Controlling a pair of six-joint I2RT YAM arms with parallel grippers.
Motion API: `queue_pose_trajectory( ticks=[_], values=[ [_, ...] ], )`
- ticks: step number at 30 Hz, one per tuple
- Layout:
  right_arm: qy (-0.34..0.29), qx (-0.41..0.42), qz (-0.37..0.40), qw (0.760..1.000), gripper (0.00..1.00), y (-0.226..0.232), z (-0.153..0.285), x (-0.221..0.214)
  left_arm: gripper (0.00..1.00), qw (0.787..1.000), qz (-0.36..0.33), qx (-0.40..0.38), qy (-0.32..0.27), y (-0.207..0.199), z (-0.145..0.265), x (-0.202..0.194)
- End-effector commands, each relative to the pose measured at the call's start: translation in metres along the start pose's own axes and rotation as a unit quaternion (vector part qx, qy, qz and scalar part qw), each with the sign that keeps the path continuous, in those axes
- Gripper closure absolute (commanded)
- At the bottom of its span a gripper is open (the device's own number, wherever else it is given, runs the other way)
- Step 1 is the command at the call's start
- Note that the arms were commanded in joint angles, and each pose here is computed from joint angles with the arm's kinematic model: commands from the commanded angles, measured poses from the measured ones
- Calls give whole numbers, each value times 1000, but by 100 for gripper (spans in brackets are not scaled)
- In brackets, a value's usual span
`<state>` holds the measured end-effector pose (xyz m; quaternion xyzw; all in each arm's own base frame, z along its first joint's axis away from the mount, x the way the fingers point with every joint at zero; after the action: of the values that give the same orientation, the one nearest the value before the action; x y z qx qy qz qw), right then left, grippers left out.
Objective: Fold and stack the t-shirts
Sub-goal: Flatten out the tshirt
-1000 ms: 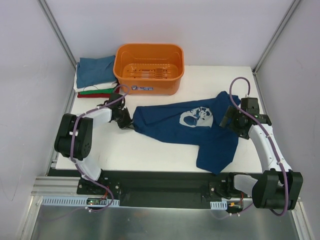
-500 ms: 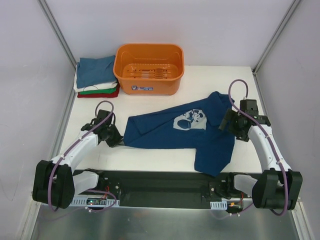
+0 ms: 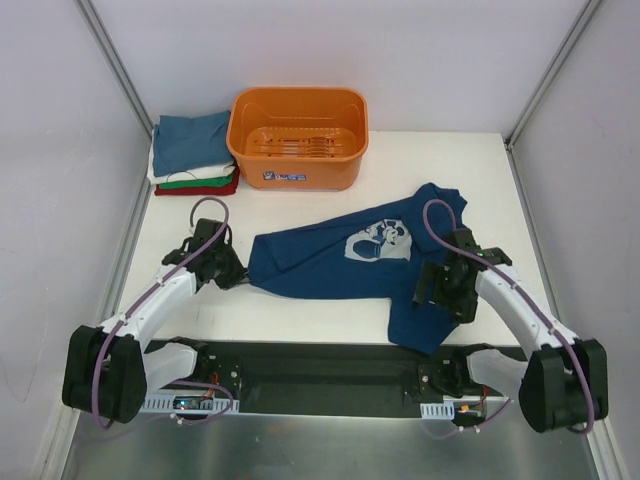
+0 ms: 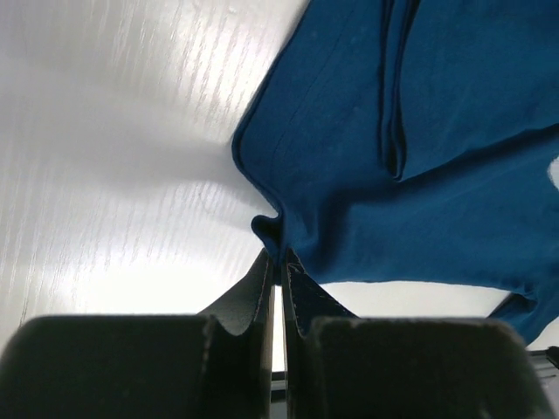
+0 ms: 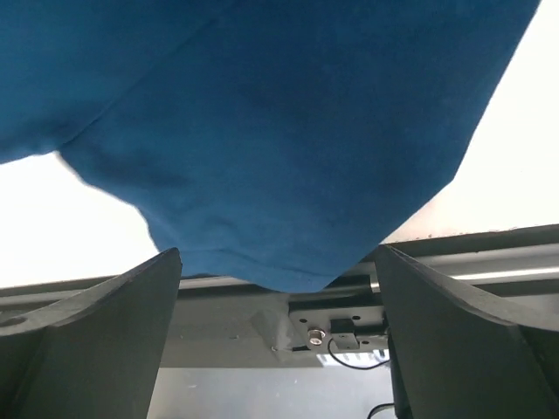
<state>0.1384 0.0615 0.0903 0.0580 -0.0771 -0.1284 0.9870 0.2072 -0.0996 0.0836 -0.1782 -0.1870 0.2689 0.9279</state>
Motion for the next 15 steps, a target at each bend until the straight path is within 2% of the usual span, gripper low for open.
queue_pose_trajectory(
  ticks=[1,6,11,15],
  values=[
    [-5,-5,-21,1000,3,15,-17,26,100,999,-27,-16,-16,-7,-7,7],
    [-17,-59,2,998,3,29,-35,92,100,999,-28,0,-32,-7,-18,18],
    [-14,-60,16,998,3,52,-54,150,100,997,-29,23,-67,-13,-23,42],
    [-47,-56,22,997,3,64,-55,200,100,996,-31,24,-75,-23,-27,58]
  ],
)
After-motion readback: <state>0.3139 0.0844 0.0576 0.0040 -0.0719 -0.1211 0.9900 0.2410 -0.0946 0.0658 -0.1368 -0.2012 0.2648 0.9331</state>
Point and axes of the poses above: each gripper's point midway between its finger pads, its own z axis back along the fingers, its own y axis along the line the jaws close on, x = y × z, the point moved 3 cm from there along z, back along the fingers, and after that the axes turned 2 degrees about z, right-handed, at the moved point
